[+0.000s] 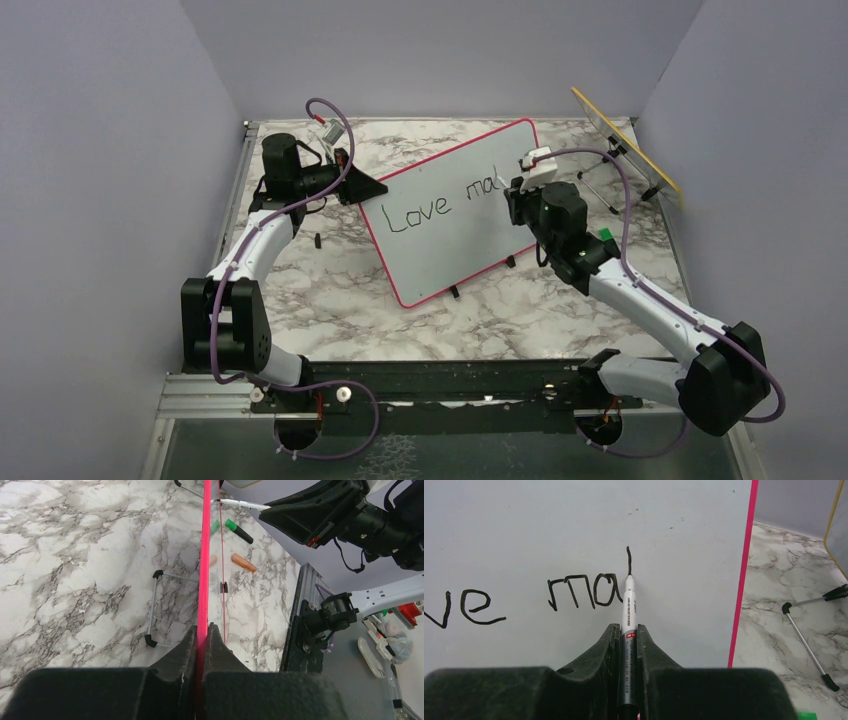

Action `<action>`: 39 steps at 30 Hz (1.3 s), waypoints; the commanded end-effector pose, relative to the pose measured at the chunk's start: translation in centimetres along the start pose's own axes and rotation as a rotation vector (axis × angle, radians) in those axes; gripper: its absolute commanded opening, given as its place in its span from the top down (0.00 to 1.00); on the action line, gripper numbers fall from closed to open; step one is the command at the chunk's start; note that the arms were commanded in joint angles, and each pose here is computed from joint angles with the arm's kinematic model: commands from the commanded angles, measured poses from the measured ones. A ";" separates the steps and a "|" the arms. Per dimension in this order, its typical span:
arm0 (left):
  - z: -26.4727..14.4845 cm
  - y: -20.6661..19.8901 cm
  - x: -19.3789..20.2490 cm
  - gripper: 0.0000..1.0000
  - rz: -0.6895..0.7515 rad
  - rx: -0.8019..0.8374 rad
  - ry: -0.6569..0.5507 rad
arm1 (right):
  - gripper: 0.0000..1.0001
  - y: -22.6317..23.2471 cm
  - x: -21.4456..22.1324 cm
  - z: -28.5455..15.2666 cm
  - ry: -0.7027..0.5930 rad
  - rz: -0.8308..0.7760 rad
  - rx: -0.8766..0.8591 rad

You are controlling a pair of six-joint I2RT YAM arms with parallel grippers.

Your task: Write a sentence on the whiteboard

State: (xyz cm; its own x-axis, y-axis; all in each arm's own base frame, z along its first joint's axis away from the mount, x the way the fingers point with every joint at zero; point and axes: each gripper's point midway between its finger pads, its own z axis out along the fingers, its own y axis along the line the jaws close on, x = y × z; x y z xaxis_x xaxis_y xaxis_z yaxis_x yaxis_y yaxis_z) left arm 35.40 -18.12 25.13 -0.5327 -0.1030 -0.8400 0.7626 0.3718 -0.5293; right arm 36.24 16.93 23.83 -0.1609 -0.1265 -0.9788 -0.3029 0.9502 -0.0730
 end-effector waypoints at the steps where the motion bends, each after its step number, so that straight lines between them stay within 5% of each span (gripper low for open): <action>1: 0.5 2.1 2.9 1.00 -0.038 -0.052 0.059 | 0.99 -0.1 1.8 -0.8 0.063 0.008 -0.009; 23: 0.5 2.1 2.9 1.00 -0.037 -0.057 0.059 | 0.99 -0.7 2.9 -1.6 0.093 -0.001 0.016; 39: 0.4 2.1 2.9 1.00 -0.036 -0.055 0.060 | 0.99 -1.7 -1.3 -1.0 -0.056 0.022 0.076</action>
State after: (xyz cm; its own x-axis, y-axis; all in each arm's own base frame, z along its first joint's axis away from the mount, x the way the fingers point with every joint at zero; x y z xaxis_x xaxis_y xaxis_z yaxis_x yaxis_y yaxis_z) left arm 35.40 -18.11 25.13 -0.5320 -0.1018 -0.8406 0.7633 0.3721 -0.5282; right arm 35.07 15.56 23.71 -0.1726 -0.1226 -0.9773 -0.2688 0.9604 -0.0730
